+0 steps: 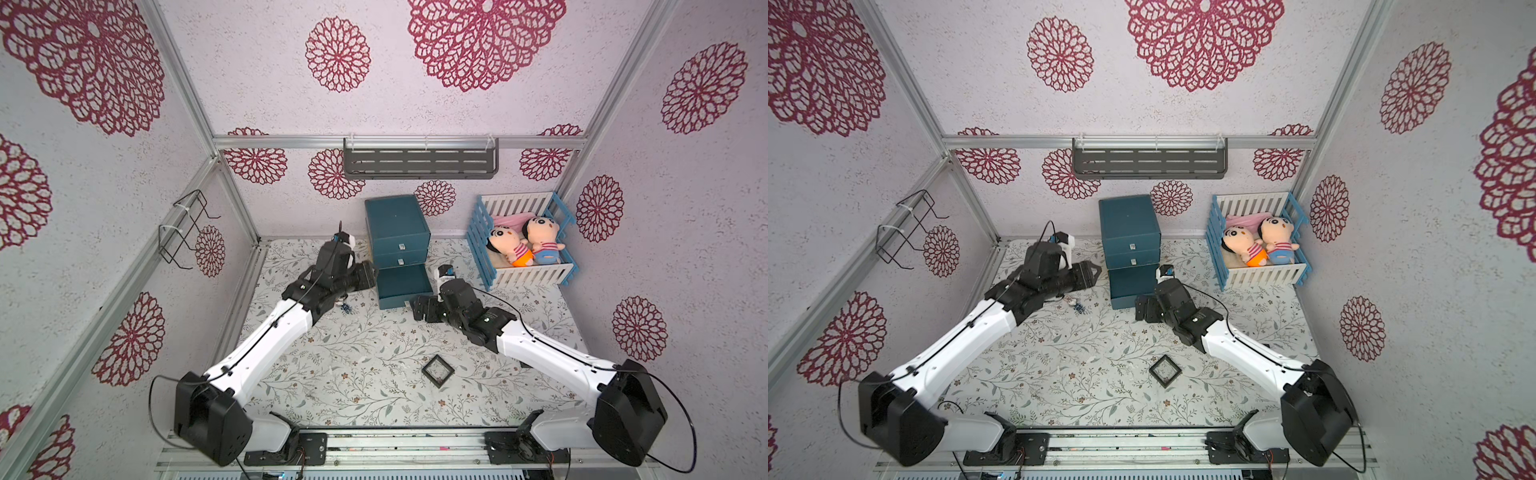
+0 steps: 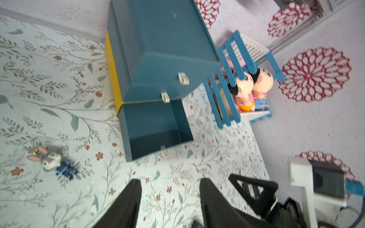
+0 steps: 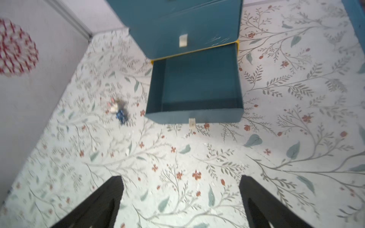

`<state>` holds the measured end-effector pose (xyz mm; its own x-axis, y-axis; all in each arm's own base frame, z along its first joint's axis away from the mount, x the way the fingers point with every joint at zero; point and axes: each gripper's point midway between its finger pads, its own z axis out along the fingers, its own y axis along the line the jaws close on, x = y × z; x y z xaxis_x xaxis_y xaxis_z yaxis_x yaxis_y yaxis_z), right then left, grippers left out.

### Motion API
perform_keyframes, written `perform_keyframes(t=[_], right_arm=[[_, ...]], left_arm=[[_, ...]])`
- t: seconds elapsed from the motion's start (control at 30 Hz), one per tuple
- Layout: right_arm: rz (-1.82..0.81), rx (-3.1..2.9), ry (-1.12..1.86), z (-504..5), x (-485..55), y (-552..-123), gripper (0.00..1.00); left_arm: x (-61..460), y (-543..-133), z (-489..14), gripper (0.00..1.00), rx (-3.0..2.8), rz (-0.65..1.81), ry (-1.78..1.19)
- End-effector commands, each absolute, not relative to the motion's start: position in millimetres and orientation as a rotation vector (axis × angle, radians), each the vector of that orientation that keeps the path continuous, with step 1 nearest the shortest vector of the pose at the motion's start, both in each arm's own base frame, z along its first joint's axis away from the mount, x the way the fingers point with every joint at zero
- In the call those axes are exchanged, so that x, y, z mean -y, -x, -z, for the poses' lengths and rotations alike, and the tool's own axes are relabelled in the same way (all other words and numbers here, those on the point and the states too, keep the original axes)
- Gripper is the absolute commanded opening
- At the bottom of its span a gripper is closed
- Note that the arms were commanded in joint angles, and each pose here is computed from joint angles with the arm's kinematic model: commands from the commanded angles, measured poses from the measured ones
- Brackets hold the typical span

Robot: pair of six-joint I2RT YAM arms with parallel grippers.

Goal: Place the brooch boxes into the drawer by color
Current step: Pick up the brooch box from the center of the board.

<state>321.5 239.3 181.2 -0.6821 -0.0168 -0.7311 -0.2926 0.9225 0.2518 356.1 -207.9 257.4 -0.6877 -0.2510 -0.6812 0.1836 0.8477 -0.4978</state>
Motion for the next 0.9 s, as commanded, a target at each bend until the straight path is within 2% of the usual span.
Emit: perform_keyframes(t=[0.0,0.1,0.23,0.43,0.5,0.6,0.87], right_arm=[[-0.276,-2.384,0.546,-156.2,-229.9,-287.7,0.98],[-0.254,-2.492,0.665,-129.3,-236.9,-256.8,0.96],[-0.289,-2.581,0.671,-109.8,-237.3,-229.7,0.96],[-0.392,-2.673,0.793,-81.8,-240.6,-201.5,0.99],[-0.394,-2.719,0.826,-71.5,-240.2,-194.7,0.99],[-0.261,-2.805,0.808,-58.7,-224.9,-193.7,0.99],[-0.148,-2.829,0.771,-62.8,-211.4,-197.6,0.99]], left_arm=[[204.9,-318.4,-251.0,0.54,-2.208,0.707,-0.03],[200.8,-282.1,-236.6,0.54,-2.231,0.736,-0.062],[196.5,-244.6,-222.5,0.54,-2.268,0.761,-0.113],[196.9,-205.4,-206.4,0.53,-2.33,0.791,-0.179],[196.0,-198.6,-205.0,0.53,-2.337,0.789,-0.19],[194.5,-195.3,-206.5,0.53,-2.338,0.784,-0.192],[197.1,-197.8,-211.4,0.53,-2.323,0.797,-0.18]])
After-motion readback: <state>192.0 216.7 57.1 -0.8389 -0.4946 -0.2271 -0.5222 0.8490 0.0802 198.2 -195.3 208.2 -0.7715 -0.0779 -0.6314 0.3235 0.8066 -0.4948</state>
